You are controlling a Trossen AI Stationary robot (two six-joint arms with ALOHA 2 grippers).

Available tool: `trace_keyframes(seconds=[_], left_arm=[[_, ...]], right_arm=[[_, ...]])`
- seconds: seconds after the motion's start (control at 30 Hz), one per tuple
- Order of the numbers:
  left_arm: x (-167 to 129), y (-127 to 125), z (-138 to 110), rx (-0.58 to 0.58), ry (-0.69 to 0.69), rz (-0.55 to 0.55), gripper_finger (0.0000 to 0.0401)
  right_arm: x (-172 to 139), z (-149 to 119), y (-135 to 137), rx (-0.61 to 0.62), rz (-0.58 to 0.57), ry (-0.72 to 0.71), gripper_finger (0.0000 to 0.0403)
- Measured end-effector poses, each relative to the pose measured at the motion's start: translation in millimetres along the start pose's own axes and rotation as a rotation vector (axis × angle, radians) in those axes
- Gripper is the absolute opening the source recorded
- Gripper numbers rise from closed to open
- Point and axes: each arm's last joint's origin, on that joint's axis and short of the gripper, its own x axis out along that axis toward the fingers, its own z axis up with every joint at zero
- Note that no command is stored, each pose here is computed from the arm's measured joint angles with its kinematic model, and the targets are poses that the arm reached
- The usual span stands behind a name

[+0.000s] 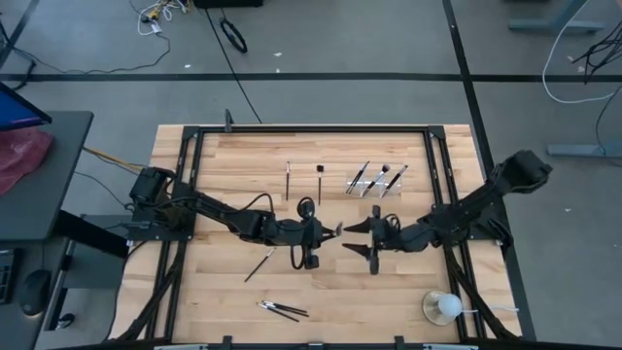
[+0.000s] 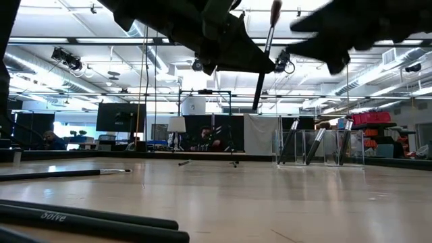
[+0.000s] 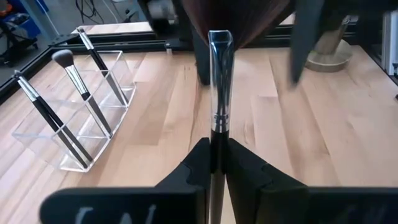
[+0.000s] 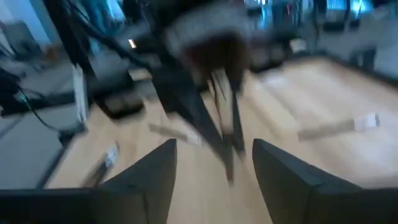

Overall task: Put items in baskets/containers
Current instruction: Put the black highlighter brush into the transparent organizer

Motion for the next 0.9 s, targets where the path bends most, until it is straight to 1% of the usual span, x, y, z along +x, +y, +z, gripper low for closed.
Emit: trace_keyframes(seconds=[0.07,0.13,0.27,0.37,0.5,0.73,0.8,0.9], left_arm=[[0.0,0.0,0.3,-0.001,-0.003,0.000,0.0038],[0.0,0.0,0.6,-0.002,-0.006,0.000,0.0038],[0.0,-0.1,0.8,-0.003,-0.008,0.000,0.0039],[0.0,-0.1,1.3,-0.005,-0.013,-0.001,0.0040],[0.0,-0.1,1.5,-0.005,-0.015,-0.002,0.0040],[0.0,-0.1,1.6,-0.013,-0.015,-0.001,0.0042],[0.0,-0.2,1.5,-0.016,-0.015,-0.004,0.0045],[0.1,-1.0,1.3,-0.016,-0.010,-0.040,0.0060]], right_arm=[[-0.1,6.3,0.7,-0.031,0.003,-0.055,0.0215],[2.9,9.2,0.4,-0.054,-0.013,-0.079,0.0211],[11.7,9.2,3.8,-0.097,-0.023,-0.071,0.0194],[18.8,9.3,7.3,-0.119,-0.025,-0.065,0.0173],[26.0,8.2,8.7,-0.134,-0.040,-0.060,0.0128],[29.1,7.4,5.1,-0.125,-0.062,-0.062,0.0018],[29.2,7.4,5.1,-0.124,-0.061,-0.062,0.0013],[27.2,8.8,3.9,-0.108,-0.088,-0.058,0.0023]])
